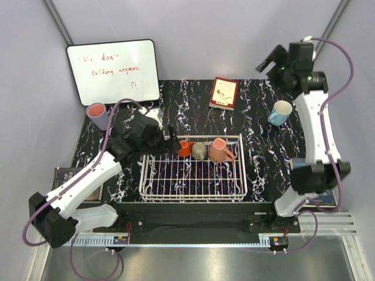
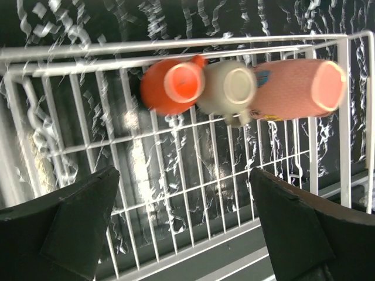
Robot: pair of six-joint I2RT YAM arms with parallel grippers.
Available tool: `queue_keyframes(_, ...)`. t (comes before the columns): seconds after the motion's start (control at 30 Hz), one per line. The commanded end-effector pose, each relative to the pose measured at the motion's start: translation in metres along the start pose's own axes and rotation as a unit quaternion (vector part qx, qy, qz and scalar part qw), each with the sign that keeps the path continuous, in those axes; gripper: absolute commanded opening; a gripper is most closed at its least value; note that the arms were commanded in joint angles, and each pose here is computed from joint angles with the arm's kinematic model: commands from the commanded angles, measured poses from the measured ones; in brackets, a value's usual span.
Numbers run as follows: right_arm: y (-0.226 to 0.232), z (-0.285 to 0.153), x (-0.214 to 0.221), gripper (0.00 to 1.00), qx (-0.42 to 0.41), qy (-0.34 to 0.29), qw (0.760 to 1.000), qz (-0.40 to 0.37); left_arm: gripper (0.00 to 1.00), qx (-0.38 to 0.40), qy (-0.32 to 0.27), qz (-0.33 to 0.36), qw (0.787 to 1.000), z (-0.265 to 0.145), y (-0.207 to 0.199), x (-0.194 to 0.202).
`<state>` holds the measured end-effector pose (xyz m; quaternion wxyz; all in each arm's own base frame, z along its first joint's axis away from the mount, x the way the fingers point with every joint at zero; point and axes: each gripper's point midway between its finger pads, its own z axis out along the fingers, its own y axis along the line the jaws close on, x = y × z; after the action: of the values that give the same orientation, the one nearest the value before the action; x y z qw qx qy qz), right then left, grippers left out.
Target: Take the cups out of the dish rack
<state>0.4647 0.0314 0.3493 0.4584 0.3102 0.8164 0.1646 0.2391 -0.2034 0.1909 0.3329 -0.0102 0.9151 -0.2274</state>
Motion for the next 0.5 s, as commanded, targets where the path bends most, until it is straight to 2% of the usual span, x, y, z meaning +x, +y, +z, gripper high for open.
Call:
queue_keyframes(0.0, 0.035, -0.067, 0.037, 1.00, -0.074, 0.001, 0.995, -0.061, 0.99, -0.019, -0.050, 0.100, 0.994, 0.007, -0.042, -0.034)
queue_keyframes(0.07, 0.028, -0.089, 0.051, 1.00, -0.087, 0.007, 0.994, -0.066, 0.99, -0.009, -0.056, 0.133, 0.989, 0.007, -0.072, -0.037)
queue_keyframes(0.1, 0.026, -0.096, 0.055, 1.00, -0.093, 0.010, 0.993, -0.068, 0.99, -0.033, -0.054, 0.153, 0.986, 0.021, -0.073, -0.035)
queue_keyframes(0.23, 0.012, -0.137, 0.072, 1.00, -0.126, 0.014, 0.989, -0.078, 0.99, -0.035, -0.053, 0.193, 0.979, 0.037, -0.106, -0.031)
queue_keyframes(0.37, 0.001, -0.158, 0.083, 1.00, -0.139, 0.016, 0.986, -0.088, 0.99, -0.023, -0.051, 0.238, 0.970, 0.053, -0.145, -0.018)
queue_keyframes(0.47, -0.010, -0.161, 0.096, 1.00, -0.136, 0.027, 0.987, -0.084, 0.99, -0.027, -0.037, 0.259, 0.965, 0.071, -0.156, -0.004)
